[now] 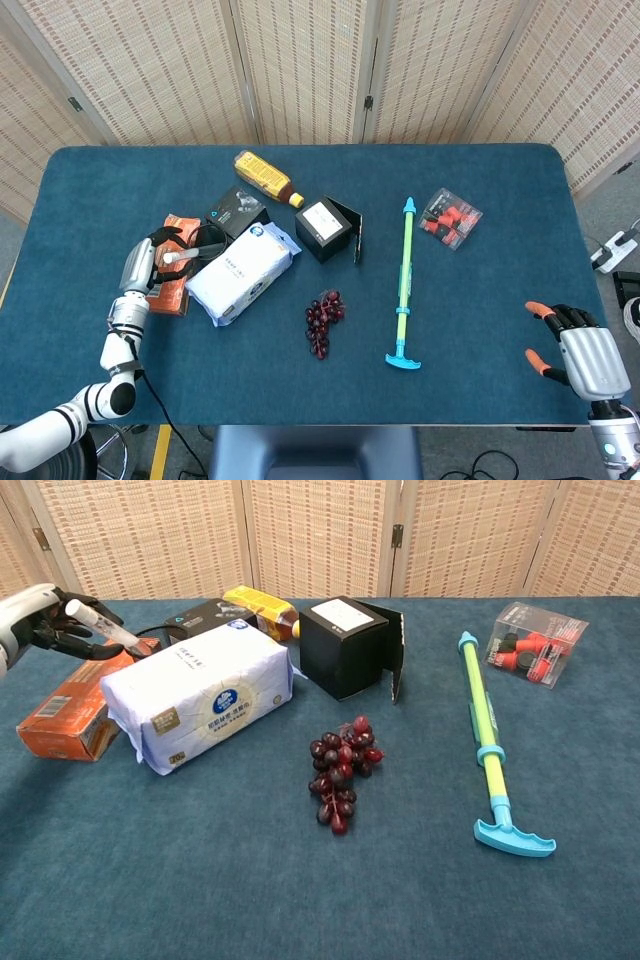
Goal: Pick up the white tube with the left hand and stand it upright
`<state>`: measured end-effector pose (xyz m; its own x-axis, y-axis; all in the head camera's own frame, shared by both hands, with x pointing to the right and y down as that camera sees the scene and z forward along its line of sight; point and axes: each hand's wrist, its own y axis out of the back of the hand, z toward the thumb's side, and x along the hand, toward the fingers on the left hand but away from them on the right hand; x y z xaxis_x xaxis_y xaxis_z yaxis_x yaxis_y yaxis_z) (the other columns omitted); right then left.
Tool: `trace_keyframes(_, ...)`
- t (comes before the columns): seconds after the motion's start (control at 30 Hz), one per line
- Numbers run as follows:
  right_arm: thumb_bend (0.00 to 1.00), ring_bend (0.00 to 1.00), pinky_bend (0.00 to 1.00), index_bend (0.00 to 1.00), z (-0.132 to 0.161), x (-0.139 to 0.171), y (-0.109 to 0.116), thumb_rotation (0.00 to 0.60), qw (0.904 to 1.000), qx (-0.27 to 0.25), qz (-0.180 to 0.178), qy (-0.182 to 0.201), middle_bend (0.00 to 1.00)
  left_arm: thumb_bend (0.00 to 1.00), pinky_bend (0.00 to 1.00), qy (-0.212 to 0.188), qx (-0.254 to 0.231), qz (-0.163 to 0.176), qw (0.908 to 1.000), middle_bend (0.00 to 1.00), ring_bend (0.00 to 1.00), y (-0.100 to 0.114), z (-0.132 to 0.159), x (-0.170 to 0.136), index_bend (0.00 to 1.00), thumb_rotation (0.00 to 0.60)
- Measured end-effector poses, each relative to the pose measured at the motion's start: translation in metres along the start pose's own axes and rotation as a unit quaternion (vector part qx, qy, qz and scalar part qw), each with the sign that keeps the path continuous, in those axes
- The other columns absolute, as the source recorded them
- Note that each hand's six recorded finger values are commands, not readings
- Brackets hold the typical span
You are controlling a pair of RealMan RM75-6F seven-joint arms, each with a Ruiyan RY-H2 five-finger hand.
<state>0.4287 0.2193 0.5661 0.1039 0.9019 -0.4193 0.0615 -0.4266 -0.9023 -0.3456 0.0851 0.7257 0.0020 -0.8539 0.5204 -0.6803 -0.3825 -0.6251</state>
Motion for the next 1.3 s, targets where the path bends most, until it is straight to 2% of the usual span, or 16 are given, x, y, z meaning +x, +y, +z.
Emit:
trace_keyframes(0.5, 0.18, 0.26, 0.3, 0.25, -0.002, 0.001, 0.001, 0.6, 1.0, -0.001, -0.002, -0.005, 0.36, 0.38, 0.2, -0.003, -0.013, -0.003, 0.9999, 0.31, 0.24, -0.003, 0.004, 0.001, 0.54, 0.6)
trace_keyframes(0.73, 0.18, 0.26, 0.3, 0.25, -0.004, 0.001, 0.001, 0.6, 1.0, -0.001, -0.003, -0.007, 0.36, 0.4, 0.2, -0.005, -0.008, 0.005, 0.9999, 0.33, 0.25, -0.003, 0.005, 0.003, 0.58, 0.6)
trace_keyframes(0.83, 0.18, 0.26, 0.3, 0.25, -0.004, 0.001, 0.001, 0.6, 1.0, -0.002, -0.003, -0.007, 0.36, 0.44, 0.2, -0.007, -0.013, 0.01, 0.9998, 0.37, 0.28, -0.002, 0.006, 0.003, 0.62, 0.6)
trace_keyframes(1.07, 0.18, 0.26, 0.3, 0.26, -0.005, 0.001, 0.002, 0.6, 1.0, -0.004, -0.005, -0.007, 0.36, 0.49, 0.21, -0.012, -0.043, 0.021, 0.9988, 0.41, 0.31, 0.002, 0.009, 0.004, 0.66, 0.6)
trace_keyframes(1.3, 0.18, 0.26, 0.3, 0.26, -0.006, 0.003, 0.003, 0.6, 0.9999, -0.007, -0.01, -0.006, 0.36, 0.5, 0.21, -0.019, -0.108, 0.02, 0.9938, 0.43, 0.32, 0.014, 0.023, 0.007, 0.66, 0.6)
